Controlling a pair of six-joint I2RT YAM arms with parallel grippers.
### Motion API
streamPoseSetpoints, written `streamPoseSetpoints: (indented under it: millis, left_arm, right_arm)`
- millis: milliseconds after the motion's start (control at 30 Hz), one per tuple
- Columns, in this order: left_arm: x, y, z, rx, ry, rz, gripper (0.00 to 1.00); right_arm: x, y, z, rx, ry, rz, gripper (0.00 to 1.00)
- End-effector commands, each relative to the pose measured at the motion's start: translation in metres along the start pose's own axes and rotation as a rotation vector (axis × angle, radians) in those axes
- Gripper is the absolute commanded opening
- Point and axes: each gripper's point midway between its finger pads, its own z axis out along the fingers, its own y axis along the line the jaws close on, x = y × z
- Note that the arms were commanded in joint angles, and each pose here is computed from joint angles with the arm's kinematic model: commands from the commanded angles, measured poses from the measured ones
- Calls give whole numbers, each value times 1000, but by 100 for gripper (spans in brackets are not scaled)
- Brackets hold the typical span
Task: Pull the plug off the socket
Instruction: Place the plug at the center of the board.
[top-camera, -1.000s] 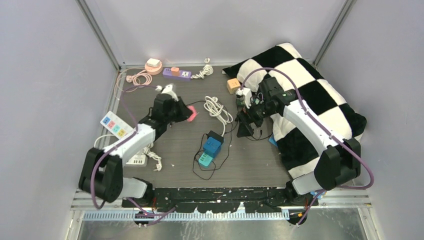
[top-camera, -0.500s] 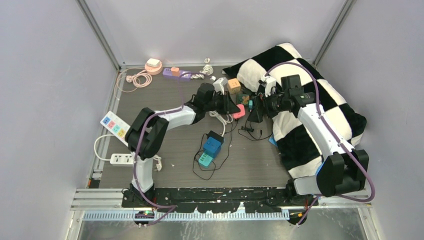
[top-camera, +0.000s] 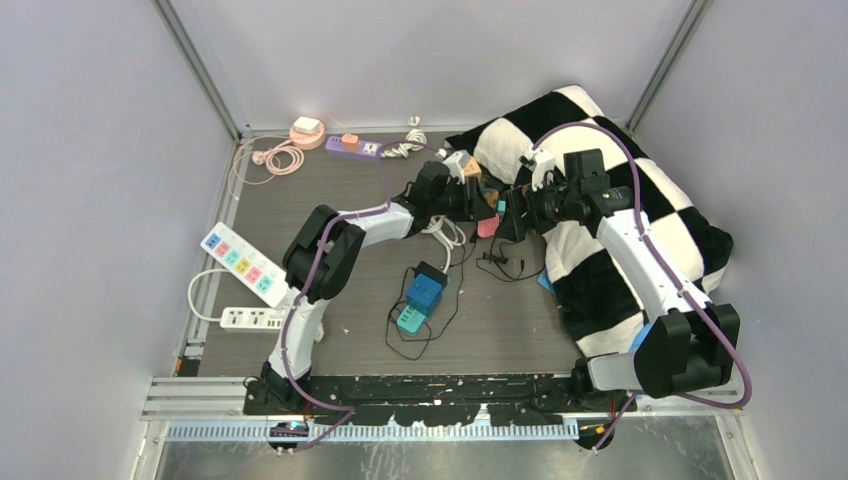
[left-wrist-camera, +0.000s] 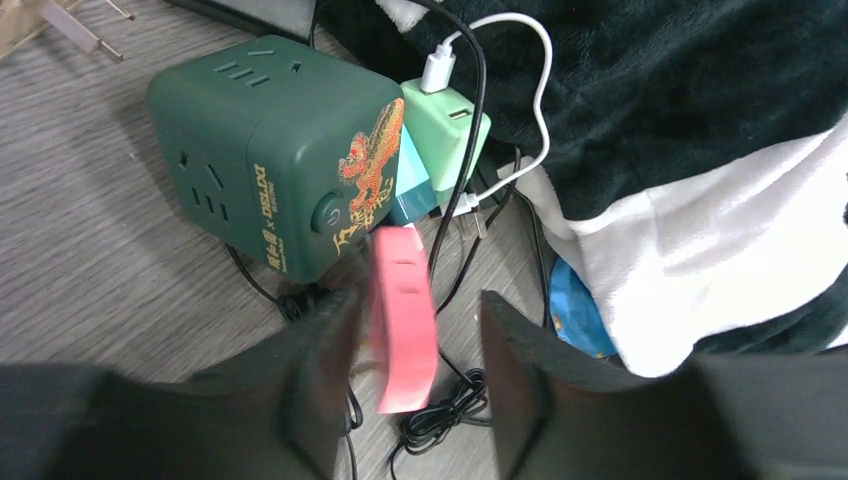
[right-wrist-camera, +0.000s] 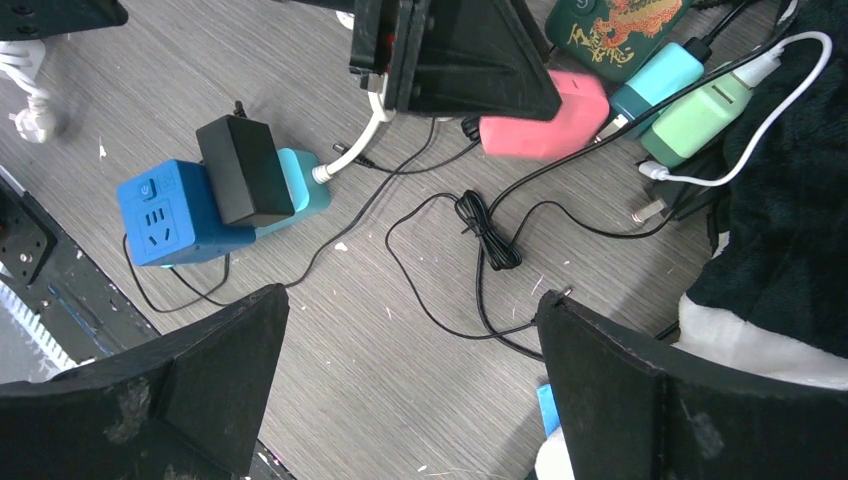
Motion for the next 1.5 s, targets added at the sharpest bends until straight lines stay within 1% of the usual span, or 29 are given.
streamPoseSetpoints:
  millis: [0,33,100,267,333,367,467,567,700,800,833,967,1000,1067,1133,1167,1200,1267,1467]
  left_arm:
    - [-12,-11,8,4,-27,42,54]
    - [-14,-12,7,2,-31,50,59]
    - [-18,-16,2,3,-40,69,61]
    - [-39,-36,-24,4,-89,161,63]
    - [-51,-50,-44,15,-134,214,62]
    - [-50,-49,-49,8,-140,234,63]
    - [-62,-64,-82,11,-215,322,63]
    - [-64,-70,-111,-3,-271,399,63]
    - [-55,-70,-144,-32,-296,450,64]
    - [-38,-64,-167,-55,-299,453,65]
    - [-38,-68,-176,-49,-318,454,66]
    - [-16,-56,-208,-86,-356,431,70]
    - [-13,-55,-217,-93,-374,431,72]
    - [-8,-50,-235,-116,-426,426,81]
    - [-6,-47,-257,-140,-496,410,95]
    - [-2,-44,-264,-148,-514,392,99]
    - [-1,-38,-273,-173,-544,360,100]
    - [6,-35,-283,-172,-567,314,100]
    - [37,-50,-292,-76,-460,276,99]
  right_arm:
    - [-8,-5,0,18,-29,-13,99]
    - [-7,-4,0,16,-27,-13,99]
    - [-8,-5,0,16,-27,-16,99]
    - [-6,2,0,-22,-25,-39,99]
    - [-5,7,-2,-50,-27,-61,99]
    - [-5,10,-3,-65,-28,-65,99]
    - [-4,20,-6,-118,-36,-101,99]
    - [-1,28,-8,-163,-38,-128,99]
    - [5,42,-10,-256,-30,-159,99]
    - [9,51,-11,-319,-32,-186,99]
    - [10,52,-11,-328,-33,-195,99]
    - [16,58,-12,-366,-34,-226,99]
    - [17,58,-12,-370,-34,-235,99]
    - [18,58,-12,-368,-38,-253,99]
    - [19,58,-13,-364,-50,-271,100]
    - [19,58,-14,-362,-58,-279,100]
    - [18,59,-15,-363,-64,-288,100]
    - [20,62,-16,-374,-71,-301,100]
    - [36,68,-16,-438,-55,-367,99]
